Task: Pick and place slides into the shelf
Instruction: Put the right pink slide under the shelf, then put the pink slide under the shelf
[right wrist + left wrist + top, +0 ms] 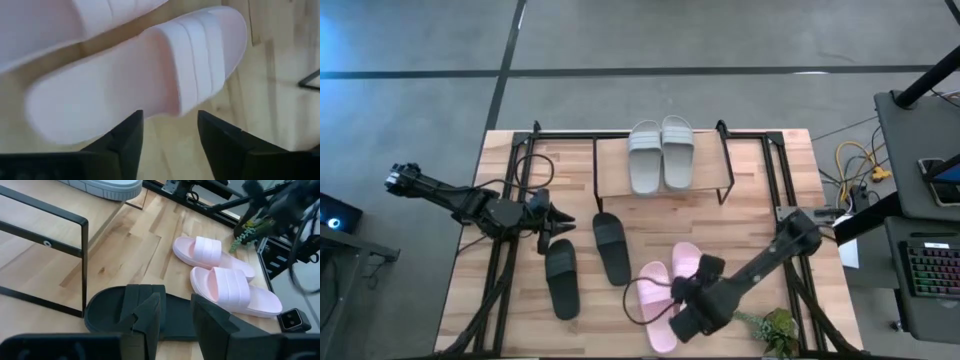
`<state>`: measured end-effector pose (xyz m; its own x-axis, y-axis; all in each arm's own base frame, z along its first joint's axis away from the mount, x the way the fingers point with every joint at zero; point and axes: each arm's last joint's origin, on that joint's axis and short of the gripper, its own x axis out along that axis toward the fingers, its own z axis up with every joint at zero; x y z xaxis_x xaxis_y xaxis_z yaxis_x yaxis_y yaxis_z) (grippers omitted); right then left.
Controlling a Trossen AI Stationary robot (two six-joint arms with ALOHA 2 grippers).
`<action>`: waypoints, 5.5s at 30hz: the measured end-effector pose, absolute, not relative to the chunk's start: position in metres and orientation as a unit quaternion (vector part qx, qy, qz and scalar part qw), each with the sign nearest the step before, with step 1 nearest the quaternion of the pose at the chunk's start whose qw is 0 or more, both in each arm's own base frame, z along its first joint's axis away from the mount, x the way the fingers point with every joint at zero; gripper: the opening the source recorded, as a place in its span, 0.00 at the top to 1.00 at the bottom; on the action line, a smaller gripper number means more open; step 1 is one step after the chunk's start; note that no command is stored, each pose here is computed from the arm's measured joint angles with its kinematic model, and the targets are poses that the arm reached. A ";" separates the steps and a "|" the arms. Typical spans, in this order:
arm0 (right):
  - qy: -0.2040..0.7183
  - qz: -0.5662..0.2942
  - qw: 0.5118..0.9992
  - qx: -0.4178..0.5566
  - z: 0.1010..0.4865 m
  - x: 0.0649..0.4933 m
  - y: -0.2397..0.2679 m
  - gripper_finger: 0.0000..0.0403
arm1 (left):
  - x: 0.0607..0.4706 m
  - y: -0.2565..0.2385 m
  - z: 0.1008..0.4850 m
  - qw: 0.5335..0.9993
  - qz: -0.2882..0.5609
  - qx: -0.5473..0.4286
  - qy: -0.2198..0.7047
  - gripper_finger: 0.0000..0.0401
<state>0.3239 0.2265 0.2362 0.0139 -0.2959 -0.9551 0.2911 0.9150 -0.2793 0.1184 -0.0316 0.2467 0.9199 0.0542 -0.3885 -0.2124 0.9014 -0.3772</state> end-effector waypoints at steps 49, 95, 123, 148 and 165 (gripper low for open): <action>0.662 -0.372 0.591 -0.272 0.143 0.305 0.124 0.94 | 0.126 -0.034 0.240 0.947 0.083 -0.229 0.211 0.76; 0.624 -0.246 0.698 0.251 0.235 0.297 0.141 0.60 | 0.138 -0.035 0.244 0.943 0.076 -0.238 0.220 0.76; 0.545 -0.250 0.794 0.101 0.227 0.357 0.279 0.65 | 0.140 -0.044 0.235 0.922 -0.035 -0.254 0.290 0.76; 0.588 -0.196 0.784 -0.035 0.216 0.379 0.276 0.62 | 0.148 -0.047 0.226 0.915 -0.024 -0.245 0.319 0.76; 0.594 -0.153 0.787 -0.059 0.212 0.392 0.267 0.62 | 0.150 -0.047 0.223 0.913 -0.020 -0.241 0.328 0.76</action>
